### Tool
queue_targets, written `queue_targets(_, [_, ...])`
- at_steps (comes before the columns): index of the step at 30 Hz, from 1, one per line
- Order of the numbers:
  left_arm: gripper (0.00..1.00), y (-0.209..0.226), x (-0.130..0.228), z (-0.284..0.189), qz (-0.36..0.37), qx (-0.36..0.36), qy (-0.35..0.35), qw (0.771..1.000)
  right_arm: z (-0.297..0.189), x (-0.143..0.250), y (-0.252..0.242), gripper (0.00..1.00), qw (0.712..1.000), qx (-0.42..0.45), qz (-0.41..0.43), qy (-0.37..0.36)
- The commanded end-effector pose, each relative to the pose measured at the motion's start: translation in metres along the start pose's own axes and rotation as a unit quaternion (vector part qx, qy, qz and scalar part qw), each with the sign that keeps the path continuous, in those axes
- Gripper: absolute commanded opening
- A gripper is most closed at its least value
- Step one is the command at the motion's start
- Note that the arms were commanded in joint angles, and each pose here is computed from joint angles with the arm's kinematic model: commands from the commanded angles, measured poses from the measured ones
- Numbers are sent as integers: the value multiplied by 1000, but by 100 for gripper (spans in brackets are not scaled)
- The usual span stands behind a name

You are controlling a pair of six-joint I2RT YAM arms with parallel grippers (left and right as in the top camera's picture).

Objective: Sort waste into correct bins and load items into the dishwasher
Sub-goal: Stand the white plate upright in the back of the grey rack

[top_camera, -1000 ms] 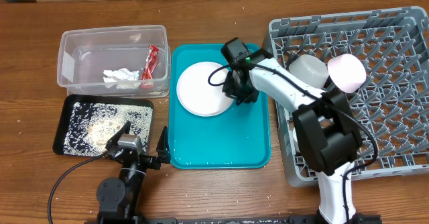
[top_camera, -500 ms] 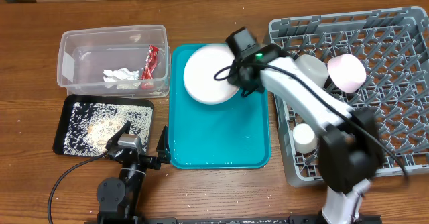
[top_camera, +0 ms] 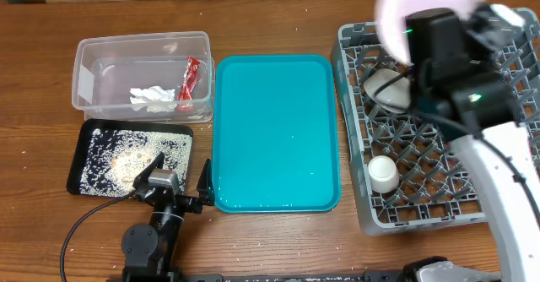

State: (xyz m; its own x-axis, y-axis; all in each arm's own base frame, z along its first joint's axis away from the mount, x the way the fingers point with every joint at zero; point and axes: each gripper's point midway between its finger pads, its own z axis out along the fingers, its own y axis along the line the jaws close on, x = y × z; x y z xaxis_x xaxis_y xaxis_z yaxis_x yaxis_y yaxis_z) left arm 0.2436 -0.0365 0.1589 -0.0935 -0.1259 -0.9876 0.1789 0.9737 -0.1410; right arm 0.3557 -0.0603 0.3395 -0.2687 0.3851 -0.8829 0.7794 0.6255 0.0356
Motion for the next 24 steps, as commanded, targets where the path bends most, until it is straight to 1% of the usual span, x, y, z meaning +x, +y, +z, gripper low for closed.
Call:
queue_targets(1, [100, -1, 0, 0, -5, 4, -2, 1000, 23, -28, -60, 4, 991, 125, 11, -46])
queue_targets(4, [100, -1, 0, 0, -5, 4, -2, 1000, 43, -27, -99, 4, 981, 192, 7, -25])
queue_targets(7, [100, -1, 0, 0, -5, 4, -2, 1000, 61, -24, -123, 4, 973, 229, 13, -4])
queue_targets(10, [100, -1, 0, 0, -5, 4, -2, 1000, 78, -18, -137, 4, 967, 256, 14, 14])
queue_targets(14, [100, -1, 0, 0, -5, 4, -2, 1000, 94, -5, -138, 4, 961, 273, -7, 36])
queue_targets(17, [100, -1, 0, 0, -5, 4, -2, 1000, 107, 6, -132, 4, 959, 273, -49, 53])
queue_targets(24, [100, -1, 0, 0, -5, 4, -2, 1000, 138, 34, -116, 4, 941, 258, -200, 93])
